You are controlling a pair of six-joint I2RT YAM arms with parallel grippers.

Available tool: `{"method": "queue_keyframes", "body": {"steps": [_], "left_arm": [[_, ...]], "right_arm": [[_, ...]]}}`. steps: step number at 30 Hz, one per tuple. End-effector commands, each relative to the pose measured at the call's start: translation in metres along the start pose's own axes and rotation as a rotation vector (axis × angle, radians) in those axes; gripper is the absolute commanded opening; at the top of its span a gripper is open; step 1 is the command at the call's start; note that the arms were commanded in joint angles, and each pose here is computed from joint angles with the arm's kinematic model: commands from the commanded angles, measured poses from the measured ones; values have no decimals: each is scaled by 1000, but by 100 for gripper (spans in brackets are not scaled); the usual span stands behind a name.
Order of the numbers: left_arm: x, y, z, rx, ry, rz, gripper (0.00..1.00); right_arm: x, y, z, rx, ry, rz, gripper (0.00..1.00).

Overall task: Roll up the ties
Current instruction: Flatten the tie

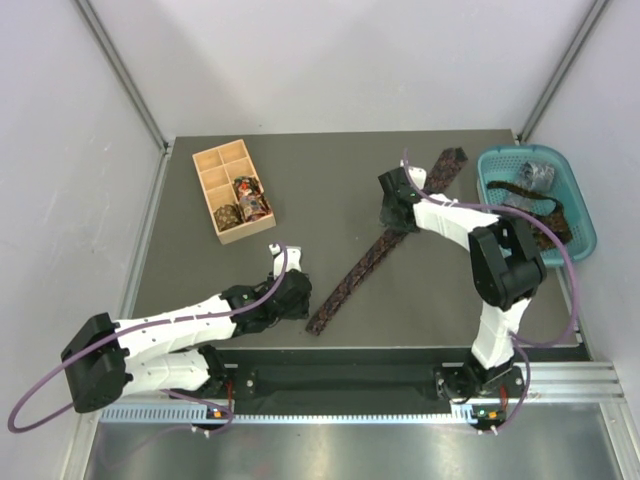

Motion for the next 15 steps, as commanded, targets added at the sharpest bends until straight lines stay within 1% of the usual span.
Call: {"method": "queue_keyframes", "body": {"steps": [1, 4, 6, 9, 10, 13, 15], "left_arm": [[-1, -3, -6, 1, -36, 27, 47], [-2, -4, -5, -1, -28, 40, 47], [-2, -4, -4, -3, -20, 44, 46], [-1, -2, -2, -1, -20, 46, 46], [0, -1, -1, 0, -22, 47, 46], [0, 1, 0, 0, -23, 40, 46], [0, 2, 1, -4, -21, 33, 46]], "right_arm": [[-11, 4, 3, -49, 26, 68, 61], [-21, 7, 11, -64, 58, 70, 61], [-27, 8, 13, -76, 57, 80, 60], [-37, 6, 15, -81, 69, 91, 54], [-43, 3, 14, -93, 82, 93, 48], [-56, -4, 7, -106, 95, 107, 40], [-61, -7, 1, -100, 101, 112, 39]]}}
Point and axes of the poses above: each gripper's point midway between its finger pads, its own x axis back along the fingers, its own y axis along the line the jaws close on, z = x × y, the point moved 10 cm from there along x, back along the fingers, and after that the axes turned 5 degrees about -x, right-handed, at the moved point
